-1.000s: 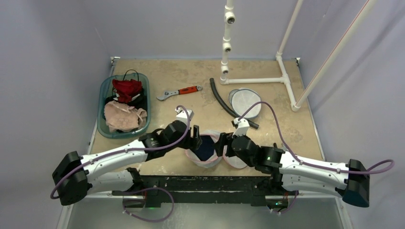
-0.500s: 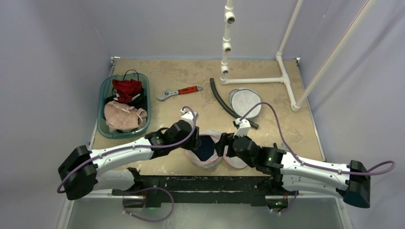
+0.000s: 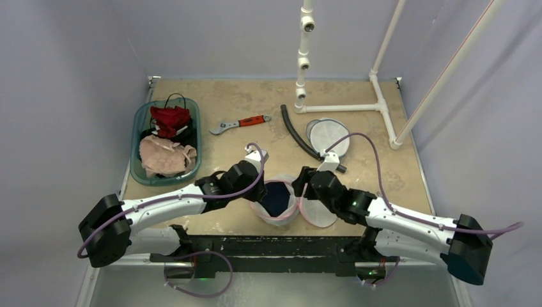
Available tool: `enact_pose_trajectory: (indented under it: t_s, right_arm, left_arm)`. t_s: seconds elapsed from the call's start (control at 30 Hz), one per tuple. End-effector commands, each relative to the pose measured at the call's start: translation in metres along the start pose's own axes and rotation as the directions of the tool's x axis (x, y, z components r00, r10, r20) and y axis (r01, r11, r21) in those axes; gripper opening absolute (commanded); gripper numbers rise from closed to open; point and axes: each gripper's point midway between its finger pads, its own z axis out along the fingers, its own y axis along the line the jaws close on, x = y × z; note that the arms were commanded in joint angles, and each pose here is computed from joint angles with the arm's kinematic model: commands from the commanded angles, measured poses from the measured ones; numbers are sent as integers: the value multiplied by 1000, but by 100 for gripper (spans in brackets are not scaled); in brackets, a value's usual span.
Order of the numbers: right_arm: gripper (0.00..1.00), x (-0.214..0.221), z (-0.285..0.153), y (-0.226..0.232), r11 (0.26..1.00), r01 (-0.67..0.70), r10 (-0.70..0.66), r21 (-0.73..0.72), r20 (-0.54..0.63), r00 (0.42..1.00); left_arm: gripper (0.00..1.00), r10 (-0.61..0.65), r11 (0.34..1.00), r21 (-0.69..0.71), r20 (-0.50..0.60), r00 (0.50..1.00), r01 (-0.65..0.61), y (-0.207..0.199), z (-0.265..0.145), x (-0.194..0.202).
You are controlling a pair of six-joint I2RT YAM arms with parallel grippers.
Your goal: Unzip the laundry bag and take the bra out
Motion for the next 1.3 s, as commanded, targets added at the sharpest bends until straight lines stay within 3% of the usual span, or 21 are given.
enact_pose_trajectory:
  t_s: [0.0, 0.1, 0.23, 0.43, 0.53, 0.83, 1.27]
  right_arm:
    - [63, -25, 14, 6, 998, -30, 32, -51, 47, 998]
    - [58, -27, 18, 16, 996, -4, 8, -89, 41, 999]
    - [61, -29, 20, 33, 987, 29, -23, -160, 40, 999]
    - [57, -14, 41, 29, 990, 105, -109, -98, -37, 993]
    - [49, -5, 48, 21, 992, 114, -117, -54, -68, 991]
    - [0, -10, 52, 7, 996, 92, -91, 21, -32, 995]
    - [0, -17, 42, -29, 997, -59, 59, 49, 6, 998]
  left_arm:
    - [0, 24, 997, 68, 64, 998, -29, -17, -7, -21]
    - [0, 32, 996, 84, 80, 996, -39, -21, -12, -25]
    - [0, 39, 995, 90, 90, 995, -47, -21, -16, -28]
    - [0, 46, 993, 105, 90, 995, -55, -24, -18, -28]
    - [0, 48, 991, 118, 91, 995, -58, -26, -20, -28]
    - [0, 49, 982, 179, 105, 993, -67, -37, -32, -31]
    - [0, 114, 912, 369, 195, 974, -180, -76, -88, -57]
